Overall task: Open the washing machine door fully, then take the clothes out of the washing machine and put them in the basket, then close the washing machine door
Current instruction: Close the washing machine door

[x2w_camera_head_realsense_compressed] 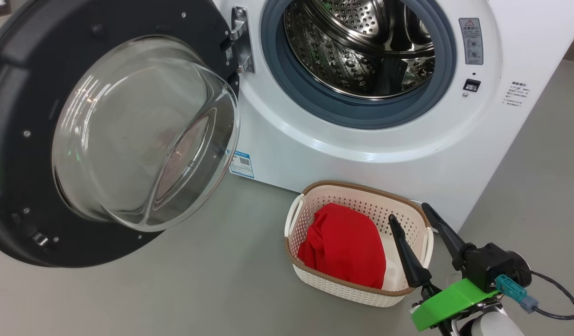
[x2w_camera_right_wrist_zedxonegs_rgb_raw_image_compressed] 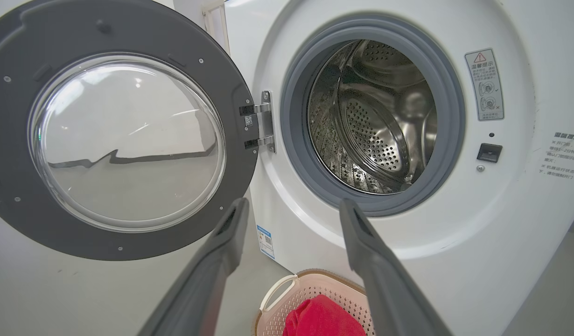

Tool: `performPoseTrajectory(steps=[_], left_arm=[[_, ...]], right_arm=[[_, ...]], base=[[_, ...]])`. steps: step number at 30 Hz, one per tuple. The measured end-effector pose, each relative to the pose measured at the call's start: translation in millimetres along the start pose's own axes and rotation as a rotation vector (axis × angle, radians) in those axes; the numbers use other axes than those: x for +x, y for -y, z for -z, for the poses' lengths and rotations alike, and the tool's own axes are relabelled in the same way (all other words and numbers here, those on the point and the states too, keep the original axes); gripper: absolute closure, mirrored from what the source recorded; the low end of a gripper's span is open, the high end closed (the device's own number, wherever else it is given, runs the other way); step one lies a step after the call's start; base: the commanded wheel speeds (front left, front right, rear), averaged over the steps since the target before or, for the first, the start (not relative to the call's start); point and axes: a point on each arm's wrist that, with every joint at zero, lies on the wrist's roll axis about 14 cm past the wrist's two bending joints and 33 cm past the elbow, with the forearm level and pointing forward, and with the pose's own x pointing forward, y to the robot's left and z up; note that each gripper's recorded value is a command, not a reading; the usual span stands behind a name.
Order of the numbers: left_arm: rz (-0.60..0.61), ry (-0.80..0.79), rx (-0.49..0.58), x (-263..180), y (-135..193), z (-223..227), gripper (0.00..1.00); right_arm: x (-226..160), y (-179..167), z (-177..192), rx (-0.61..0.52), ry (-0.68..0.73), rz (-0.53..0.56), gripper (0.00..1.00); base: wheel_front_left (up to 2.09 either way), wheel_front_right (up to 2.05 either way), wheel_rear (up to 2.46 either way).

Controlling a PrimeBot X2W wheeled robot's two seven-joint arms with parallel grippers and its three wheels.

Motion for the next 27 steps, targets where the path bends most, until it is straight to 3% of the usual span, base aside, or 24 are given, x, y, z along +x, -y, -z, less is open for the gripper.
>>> performPoseTrajectory(steps=[10, 27], left_arm=[[0.146, -0.086, -0.03, -11, 24, 11, 1.0], [0.255, -0.178, -0.097, -27, 20, 49, 1.0]], right_arm=[[0, -2, -3, 0.006, 0.007, -0.002, 0.0], [1, -5, -7, 0.019, 0.021, -0.011, 0.0]], base=[[0.0, 0.0, 0.0], [0.0, 0.0, 0.0]])
